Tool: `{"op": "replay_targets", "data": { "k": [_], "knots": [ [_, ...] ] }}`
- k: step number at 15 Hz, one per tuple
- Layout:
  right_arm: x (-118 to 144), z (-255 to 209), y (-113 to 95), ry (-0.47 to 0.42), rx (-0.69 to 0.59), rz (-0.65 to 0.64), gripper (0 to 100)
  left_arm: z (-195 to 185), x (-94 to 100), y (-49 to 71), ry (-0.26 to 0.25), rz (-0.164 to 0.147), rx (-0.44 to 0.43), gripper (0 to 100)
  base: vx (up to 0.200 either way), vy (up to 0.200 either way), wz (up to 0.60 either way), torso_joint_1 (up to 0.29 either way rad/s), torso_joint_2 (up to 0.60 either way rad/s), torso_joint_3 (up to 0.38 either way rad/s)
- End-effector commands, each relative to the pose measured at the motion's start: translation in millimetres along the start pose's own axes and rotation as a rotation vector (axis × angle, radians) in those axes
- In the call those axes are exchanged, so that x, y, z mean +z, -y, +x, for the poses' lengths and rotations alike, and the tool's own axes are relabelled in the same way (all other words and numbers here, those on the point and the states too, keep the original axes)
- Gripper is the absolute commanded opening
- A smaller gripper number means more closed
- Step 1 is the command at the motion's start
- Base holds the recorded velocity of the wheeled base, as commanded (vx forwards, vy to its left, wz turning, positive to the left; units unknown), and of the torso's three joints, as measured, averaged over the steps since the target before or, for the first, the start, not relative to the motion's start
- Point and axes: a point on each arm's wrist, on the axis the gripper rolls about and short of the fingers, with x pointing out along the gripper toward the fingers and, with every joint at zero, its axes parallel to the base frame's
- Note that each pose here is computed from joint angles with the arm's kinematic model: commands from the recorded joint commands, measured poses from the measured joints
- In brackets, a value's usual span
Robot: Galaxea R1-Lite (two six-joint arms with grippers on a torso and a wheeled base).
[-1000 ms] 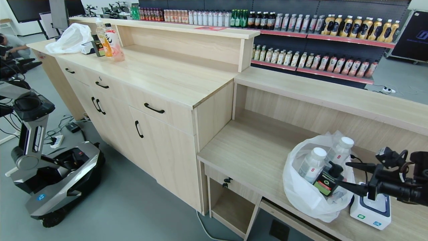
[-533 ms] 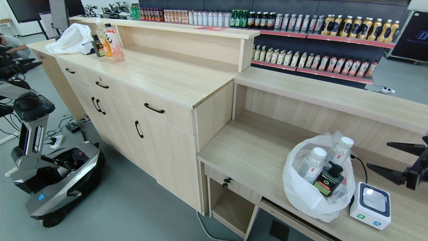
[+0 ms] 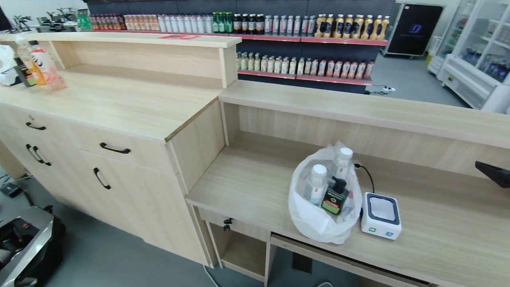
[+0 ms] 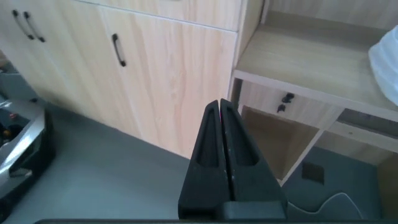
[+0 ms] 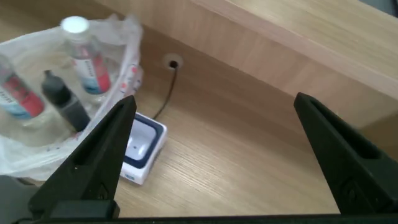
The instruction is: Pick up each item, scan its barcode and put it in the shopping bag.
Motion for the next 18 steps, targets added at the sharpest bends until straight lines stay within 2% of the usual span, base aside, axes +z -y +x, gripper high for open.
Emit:
{"op": "replay_targets", "data": {
  "k": [1,4,5,6,7,8,9,10,11,12,16,18],
  "knots": [
    [18,-10,-13,0.059,-0.016,0.000,100,0,0.0,0.0,0.000,0.000,0.000,0,0.000,0.000,-0.60,0.002,0.01,-0.002],
    [26,-36,-39,0.065,-0.127,0.078,100,0,0.0,0.0,0.000,0.000,0.000,0,0.000,0.000,-0.60,0.002,0.00,0.002],
    [25,-45,-46,0.064,-0.151,0.092,100,0,0.0,0.0,0.000,0.000,0.000,0,0.000,0.000,0.00,0.000,0.00,0.000],
    [24,-53,-53,0.083,-0.134,0.148,100,0,0.0,0.0,0.000,0.000,0.000,0,0.000,0.000,0.00,0.000,0.00,0.000],
    [18,-66,-64,0.104,-0.102,0.260,100,0,0.0,0.0,0.000,0.000,0.000,0,0.000,0.000,0.00,0.000,0.00,0.000],
    [4,-83,-75,0.096,-0.089,0.313,100,0,0.0,0.0,0.000,0.000,0.000,0,0.000,0.000,0.00,0.000,0.00,0.000],
    [-9,-98,-83,0.094,-0.098,0.313,100,0,0.0,0.0,0.000,0.000,0.000,0,0.000,0.000,0.00,0.000,0.00,0.000],
    [-36,-127,-101,0.128,-0.079,0.305,100,0,0.0,0.0,0.000,0.000,0.000,0,0.000,0.000,0.00,0.000,0.00,0.000],
    [-56,-147,-111,0.173,-0.073,0.303,100,0,0.0,0.0,0.000,0.000,0.000,0,0.000,0.000,0.00,0.000,0.00,0.000],
    [-62,-163,-114,0.233,-0.067,0.306,100,0,0.0,0.0,0.000,0.000,0.000,0,0.000,0.000,0.00,0.000,0.00,0.000],
    [-103,-193,-124,0.200,-0.011,0.306,100,0,0.0,0.0,0.000,0.000,0.000,0,0.000,0.000,0.00,0.000,0.00,0.000],
    [-113,-201,-128,0.239,0.026,0.302,100,0,0.0,0.0,0.000,0.000,0.000,0,0.000,0.000,0.00,0.000,0.00,0.000]
  ]
}}
